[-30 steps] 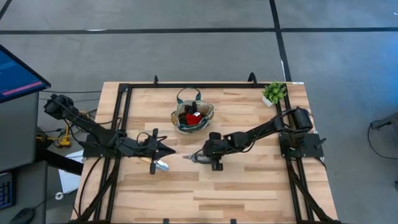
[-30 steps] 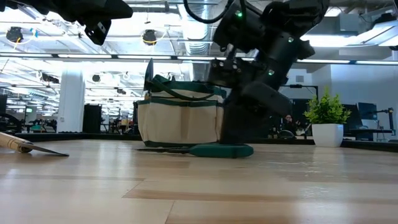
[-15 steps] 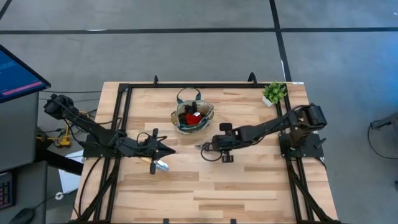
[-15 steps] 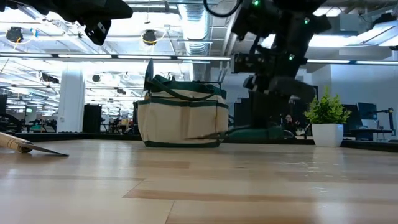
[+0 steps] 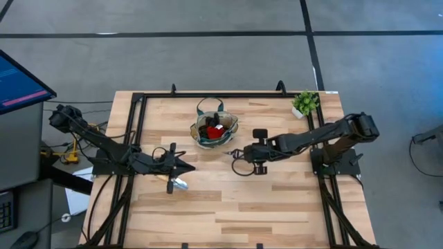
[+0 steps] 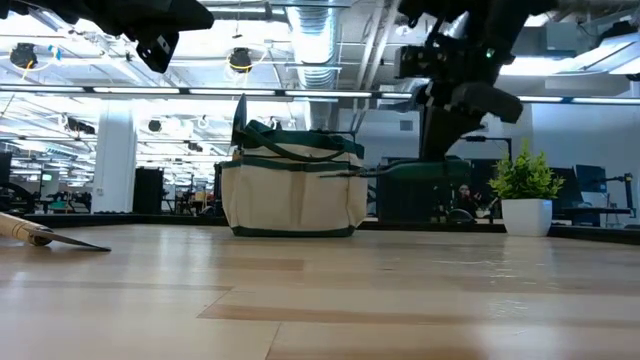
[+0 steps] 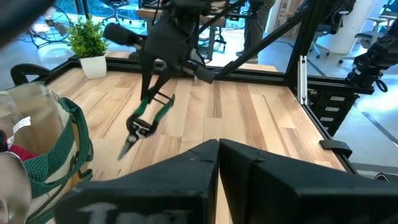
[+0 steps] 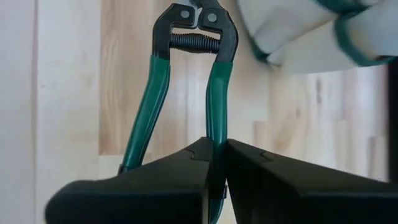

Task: Pick & Place Garden tools in Gardening bag
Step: Put the green shear scissors into the brown gardening bag

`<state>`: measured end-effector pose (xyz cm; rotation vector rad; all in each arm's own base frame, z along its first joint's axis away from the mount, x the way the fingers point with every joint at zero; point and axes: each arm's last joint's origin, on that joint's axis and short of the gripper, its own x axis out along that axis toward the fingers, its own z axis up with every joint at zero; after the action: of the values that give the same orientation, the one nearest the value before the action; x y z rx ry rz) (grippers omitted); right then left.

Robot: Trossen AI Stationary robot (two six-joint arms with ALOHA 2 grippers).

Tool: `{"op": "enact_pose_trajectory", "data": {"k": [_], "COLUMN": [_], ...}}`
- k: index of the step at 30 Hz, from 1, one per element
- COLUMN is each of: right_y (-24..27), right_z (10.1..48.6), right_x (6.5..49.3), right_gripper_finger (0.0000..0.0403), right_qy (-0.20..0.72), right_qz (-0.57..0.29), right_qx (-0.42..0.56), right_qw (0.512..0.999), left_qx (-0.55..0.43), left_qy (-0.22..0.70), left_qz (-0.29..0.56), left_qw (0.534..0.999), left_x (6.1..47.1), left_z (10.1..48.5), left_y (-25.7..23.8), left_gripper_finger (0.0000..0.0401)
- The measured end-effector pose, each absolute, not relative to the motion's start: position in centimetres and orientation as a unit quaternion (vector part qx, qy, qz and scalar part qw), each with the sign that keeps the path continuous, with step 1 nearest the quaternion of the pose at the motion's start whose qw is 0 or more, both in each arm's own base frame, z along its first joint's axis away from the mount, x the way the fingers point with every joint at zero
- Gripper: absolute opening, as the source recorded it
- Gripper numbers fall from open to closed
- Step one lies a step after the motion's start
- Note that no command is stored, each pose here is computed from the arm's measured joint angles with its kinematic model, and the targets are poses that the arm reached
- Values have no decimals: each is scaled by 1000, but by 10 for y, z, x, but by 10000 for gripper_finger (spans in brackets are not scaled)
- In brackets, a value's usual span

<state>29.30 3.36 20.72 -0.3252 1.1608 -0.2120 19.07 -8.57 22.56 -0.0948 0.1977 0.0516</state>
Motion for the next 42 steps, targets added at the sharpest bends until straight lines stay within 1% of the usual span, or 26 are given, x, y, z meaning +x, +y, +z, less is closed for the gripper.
{"op": "enact_pose_trajectory", "data": {"k": [5, 8, 11, 15, 17, 20, 23, 27, 32, 34, 38, 42], "right_y": [37, 41, 46, 54, 57, 63, 69, 82, 100, 109, 122, 127], "right_z": [215, 217, 218, 220, 221, 222, 222, 225, 232, 237, 243, 245], "right_x": [289, 289, 288, 286, 285, 284, 282, 278, 270, 271, 270, 271], "right_gripper_finger": [13, 13, 13, 13, 13, 13, 13, 13, 13, 13, 13, 13], "right_qy": [530, 522, 514, 502, 496, 489, 481, 467, 439, 414, 380, 367], "right_qz": [-105, -111, -128, -146, -155, -157, -160, -149, -126, -117, -92, -82], "right_qx": [-189, -221, -250, -298, -318, -340, -355, -367, -374, -373, -391, -399], "right_qw": [820, 817, 810, 799, 793, 787, 786, 790, 807, 822, 833, 836], "left_qx": [-49, -84, -136, -185, -220, -277, -315, -334, -347, -361, -384, -395], "left_qy": [105, 101, 92, 105, 113, 111, 90, 55, 45, 44, 42, 28], "left_qz": [52, 87, 127, 174, 182, 162, 116, 80, 77, 78, 74, 51], "left_qw": [992, 988, 978, 962, 952, 941, 938, 938, 934, 928, 920, 917], "left_x": [200, 212, 224, 235, 239, 247, 254, 260, 260, 260, 260, 264], "left_z": [218, 212, 205, 189, 182, 175, 175, 179, 181, 181, 182, 192], "left_y": [-81, -72, -59, -45, -41, -38, -38, -40, -40, -40, -41, -48], "left_gripper_finger": [6, 17, 36, 69, 86, 110, 133, 163, 194, 204, 218, 223]}}
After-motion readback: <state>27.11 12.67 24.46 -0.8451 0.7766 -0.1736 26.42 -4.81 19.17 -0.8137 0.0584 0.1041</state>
